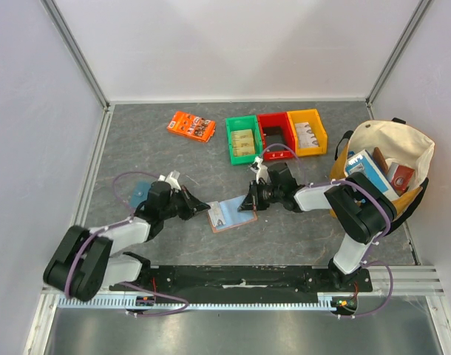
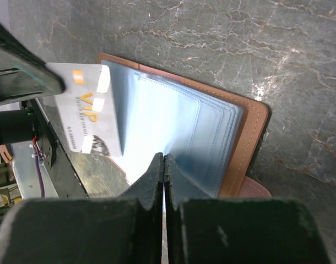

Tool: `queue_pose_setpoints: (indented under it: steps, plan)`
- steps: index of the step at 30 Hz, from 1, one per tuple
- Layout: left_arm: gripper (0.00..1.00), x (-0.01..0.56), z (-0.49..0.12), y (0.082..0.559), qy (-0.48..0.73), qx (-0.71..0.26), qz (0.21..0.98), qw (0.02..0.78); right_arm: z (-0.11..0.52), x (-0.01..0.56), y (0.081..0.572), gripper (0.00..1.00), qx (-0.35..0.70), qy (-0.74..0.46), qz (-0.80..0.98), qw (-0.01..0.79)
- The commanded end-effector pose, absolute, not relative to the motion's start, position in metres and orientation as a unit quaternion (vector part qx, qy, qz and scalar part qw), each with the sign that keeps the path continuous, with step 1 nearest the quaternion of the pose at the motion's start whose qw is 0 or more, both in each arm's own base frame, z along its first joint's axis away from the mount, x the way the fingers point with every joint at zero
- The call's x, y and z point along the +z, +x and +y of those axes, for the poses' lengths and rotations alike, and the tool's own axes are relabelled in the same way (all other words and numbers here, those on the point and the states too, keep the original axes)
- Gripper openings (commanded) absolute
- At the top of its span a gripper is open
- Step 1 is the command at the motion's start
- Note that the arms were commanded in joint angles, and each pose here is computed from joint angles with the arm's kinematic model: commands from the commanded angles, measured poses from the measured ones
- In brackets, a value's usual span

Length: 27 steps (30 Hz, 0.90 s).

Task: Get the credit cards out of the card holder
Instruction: Remove the credit card from the card holder, then place the credit card in the storage box.

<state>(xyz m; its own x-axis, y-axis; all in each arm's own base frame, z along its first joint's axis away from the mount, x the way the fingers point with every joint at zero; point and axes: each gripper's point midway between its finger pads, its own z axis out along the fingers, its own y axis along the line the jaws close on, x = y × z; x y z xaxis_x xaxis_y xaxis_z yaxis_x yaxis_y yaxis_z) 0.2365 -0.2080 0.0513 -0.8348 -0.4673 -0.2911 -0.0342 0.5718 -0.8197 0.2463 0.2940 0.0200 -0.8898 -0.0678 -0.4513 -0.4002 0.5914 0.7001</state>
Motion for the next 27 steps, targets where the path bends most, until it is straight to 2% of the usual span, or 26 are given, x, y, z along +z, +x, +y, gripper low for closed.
queue_pose_setpoints:
  steps: [1,7,11,17,21,27]
  plan:
    - [0.02,0.054,-0.183,0.230,-0.133,-0.377,0.870,0.287,0.265,-0.009,0.248,0.00,0.350,-0.117,0.912,0.180]
    - [0.02,0.116,-0.174,0.243,-0.135,-0.387,0.832,0.373,0.279,0.048,0.268,0.12,0.386,-0.116,0.882,0.242]
    - [0.02,0.161,-0.176,0.250,-0.142,-0.422,0.791,0.419,0.293,0.111,0.274,0.44,0.452,-0.111,0.833,0.299]
    - [0.02,0.220,-0.185,0.253,-0.140,-0.491,0.731,0.453,0.306,0.195,0.269,0.68,0.542,-0.107,0.752,0.359]
    - [0.02,0.262,-0.190,0.253,-0.130,-0.534,0.686,0.477,0.314,0.233,0.263,0.76,0.587,-0.101,0.709,0.377]
    - [0.02,0.302,-0.193,0.250,-0.113,-0.573,0.641,0.499,0.332,0.256,0.252,0.77,0.623,-0.110,0.675,0.380]
